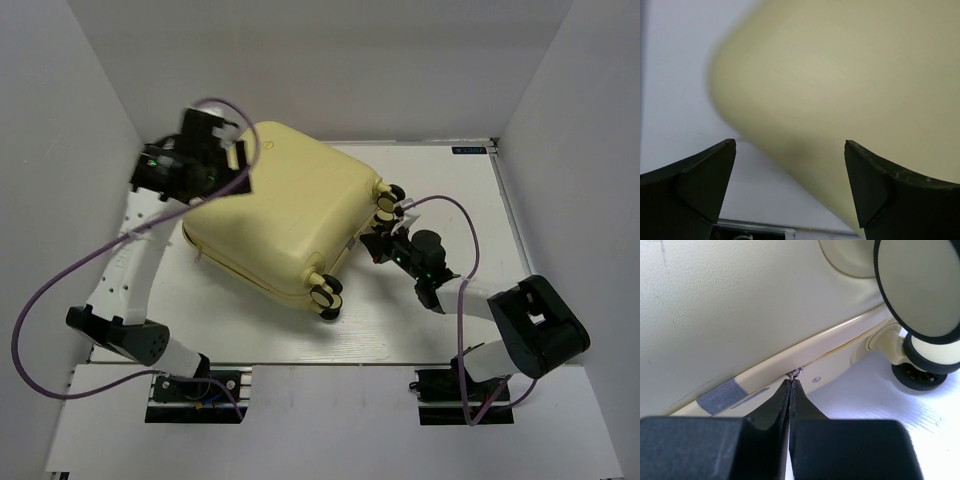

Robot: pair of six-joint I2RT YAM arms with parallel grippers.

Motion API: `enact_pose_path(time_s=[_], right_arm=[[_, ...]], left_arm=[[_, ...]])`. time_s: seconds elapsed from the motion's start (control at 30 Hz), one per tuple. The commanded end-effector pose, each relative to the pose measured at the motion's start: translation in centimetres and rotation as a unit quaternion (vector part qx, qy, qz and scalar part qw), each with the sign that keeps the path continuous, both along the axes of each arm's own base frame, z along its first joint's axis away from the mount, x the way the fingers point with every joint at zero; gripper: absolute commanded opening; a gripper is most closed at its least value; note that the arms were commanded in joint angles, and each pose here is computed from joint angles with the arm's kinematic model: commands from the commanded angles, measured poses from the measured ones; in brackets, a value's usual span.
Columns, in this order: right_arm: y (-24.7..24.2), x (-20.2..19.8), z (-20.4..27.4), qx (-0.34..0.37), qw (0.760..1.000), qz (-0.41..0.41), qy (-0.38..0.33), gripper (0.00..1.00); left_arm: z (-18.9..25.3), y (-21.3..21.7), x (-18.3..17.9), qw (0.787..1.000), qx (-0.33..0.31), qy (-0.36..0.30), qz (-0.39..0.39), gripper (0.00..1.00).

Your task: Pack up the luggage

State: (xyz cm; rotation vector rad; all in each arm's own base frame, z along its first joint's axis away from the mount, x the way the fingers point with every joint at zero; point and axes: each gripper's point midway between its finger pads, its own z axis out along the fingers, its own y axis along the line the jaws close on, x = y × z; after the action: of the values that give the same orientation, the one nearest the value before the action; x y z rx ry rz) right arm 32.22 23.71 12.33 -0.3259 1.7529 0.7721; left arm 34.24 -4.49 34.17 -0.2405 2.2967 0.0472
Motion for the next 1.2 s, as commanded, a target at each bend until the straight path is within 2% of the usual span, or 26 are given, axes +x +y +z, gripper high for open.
enact_pose_path(time_s=[0.0, 0.03, 0.07, 0.1, 0.13, 0.2, 0.33, 0.43, 0.57, 0.63, 0.9, 1.07, 1.17], right_arm=[[1.7, -0.4, 4.0, 0.024, 0.998, 0.030, -0.041, 0.00], [1.7, -0.6, 4.0, 0.022, 0.998, 0.031, -0.040, 0.00], [1.5, -0.6, 3.6, 0.016, 0.999, 0.029, -0.034, 0.00], [1.5, -0.9, 3.7, 0.008, 0.999, 0.034, -0.036, 0.00], [1.5, -1.0, 3.6, 0.001, 0.999, 0.034, -0.039, 0.00], [1.5, -1.1, 3.6, -0.007, 0.998, 0.036, -0.041, 0.00], [0.9, -1.4, 3.0, -0.027, 0.998, 0.032, -0.047, 0.00], [0.4, -1.3, 2.7, -0.036, 0.998, 0.023, -0.049, 0.00], [0.4, -1.7, 2.5, -0.041, 0.998, 0.031, -0.046, 0.00], [0.3, -1.8, 2.7, -0.039, 0.998, 0.029, -0.048, 0.00], [-0.1, -2.2, 2.4, -0.036, 0.998, 0.025, -0.046, 0.00], [-0.5, -2.0, 2.2, -0.042, 0.998, 0.015, -0.046, 0.00], [-0.4, -2.2, 1.9, -0.041, 0.998, 0.017, -0.039, 0.00]], left_arm=[[-2.1, -5.8, -6.5, 0.996, -0.014, 0.046, -0.071, 1.00], [-2.4, -9.1, -8.6, 0.994, -0.029, 0.042, -0.093, 1.00], [-5.3, -9.4, -10.1, 0.993, -0.012, 0.079, -0.089, 1.00], [-6.1, -10.1, -11.0, 0.993, -0.016, 0.087, -0.084, 1.00], [-6.3, -13.1, -13.2, 0.989, -0.035, 0.084, -0.113, 1.00], [-7.3, -14.1, -15.4, 0.990, -0.030, 0.098, -0.101, 1.00], [-7.4, -16.9, -18.1, 0.992, -0.068, 0.065, -0.080, 1.00], [-8.3, -19.6, -19.9, 0.988, -0.101, 0.054, -0.102, 1.00], [-10.3, -19.8, -20.8, 0.991, -0.080, 0.073, -0.073, 1.00], [-11.4, -19.5, -21.1, 0.994, -0.048, 0.079, -0.063, 1.00], [-13.2, -21.9, -19.7, 0.995, -0.060, 0.064, -0.049, 1.00], [-15.1, -18.8, -20.6, 0.996, -0.019, 0.089, -0.004, 0.78], [-17.0, -18.1, -21.2, 0.994, -0.012, 0.105, -0.003, 0.72]])
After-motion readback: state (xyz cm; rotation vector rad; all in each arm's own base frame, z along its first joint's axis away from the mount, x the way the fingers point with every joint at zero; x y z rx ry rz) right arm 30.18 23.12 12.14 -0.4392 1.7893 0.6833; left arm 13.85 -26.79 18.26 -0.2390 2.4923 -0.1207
